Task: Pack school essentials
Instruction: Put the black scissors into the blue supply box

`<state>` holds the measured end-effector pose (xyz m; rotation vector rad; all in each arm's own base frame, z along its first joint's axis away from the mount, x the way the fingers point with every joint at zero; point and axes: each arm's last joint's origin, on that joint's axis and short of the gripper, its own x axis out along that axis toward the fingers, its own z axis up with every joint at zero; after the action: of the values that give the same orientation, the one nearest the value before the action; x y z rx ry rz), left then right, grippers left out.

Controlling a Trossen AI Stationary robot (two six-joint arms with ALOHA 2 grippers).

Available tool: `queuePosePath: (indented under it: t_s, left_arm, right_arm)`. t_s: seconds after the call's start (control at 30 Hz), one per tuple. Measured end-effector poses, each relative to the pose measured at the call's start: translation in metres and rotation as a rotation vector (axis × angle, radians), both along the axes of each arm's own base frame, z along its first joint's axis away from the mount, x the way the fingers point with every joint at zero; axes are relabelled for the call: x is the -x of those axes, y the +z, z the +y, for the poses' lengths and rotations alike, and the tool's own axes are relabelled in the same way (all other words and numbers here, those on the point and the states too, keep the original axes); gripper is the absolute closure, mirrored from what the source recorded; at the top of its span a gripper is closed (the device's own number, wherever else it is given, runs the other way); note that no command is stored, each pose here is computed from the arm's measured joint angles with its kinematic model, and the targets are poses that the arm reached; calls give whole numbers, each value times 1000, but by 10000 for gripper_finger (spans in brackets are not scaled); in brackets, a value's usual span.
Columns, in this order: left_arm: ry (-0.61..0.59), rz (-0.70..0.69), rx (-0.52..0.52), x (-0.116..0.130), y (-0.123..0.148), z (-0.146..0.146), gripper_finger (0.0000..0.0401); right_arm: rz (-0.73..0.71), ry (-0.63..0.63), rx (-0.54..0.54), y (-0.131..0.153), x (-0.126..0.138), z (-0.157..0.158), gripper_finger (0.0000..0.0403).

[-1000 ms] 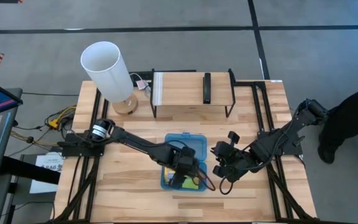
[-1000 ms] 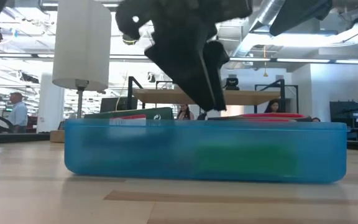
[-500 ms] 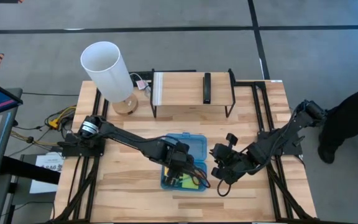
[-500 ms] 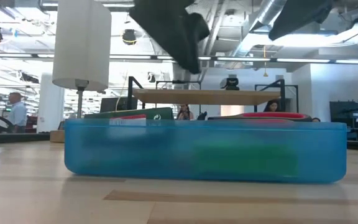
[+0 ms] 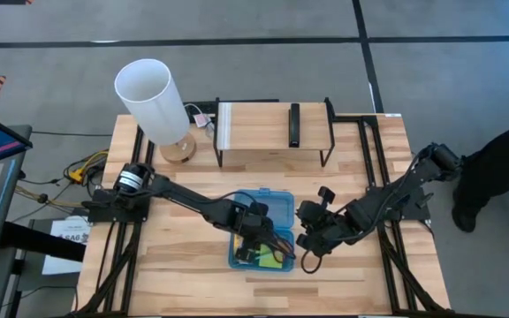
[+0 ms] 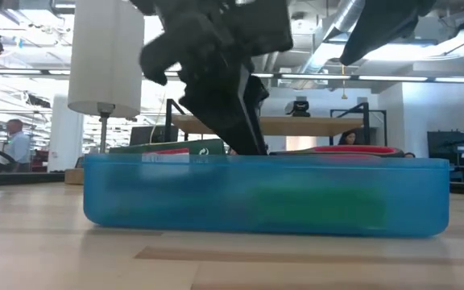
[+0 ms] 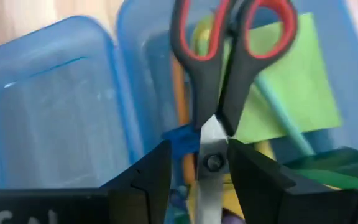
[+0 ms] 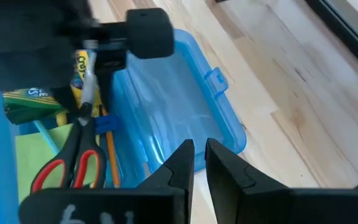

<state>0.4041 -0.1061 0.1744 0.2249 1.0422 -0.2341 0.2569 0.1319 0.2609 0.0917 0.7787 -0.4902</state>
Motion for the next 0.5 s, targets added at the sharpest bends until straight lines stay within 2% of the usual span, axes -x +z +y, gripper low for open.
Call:
queuePosePath:
  t_s: [0.27,0.5]
  left_arm:
    - [128,42,8,6,-15,20,252]
    - [120,85,33,11,-19,16,267]
  right_arm:
    - [-1,4,1,0,0,1,337]
    - [1,8,5,0,0,1,337]
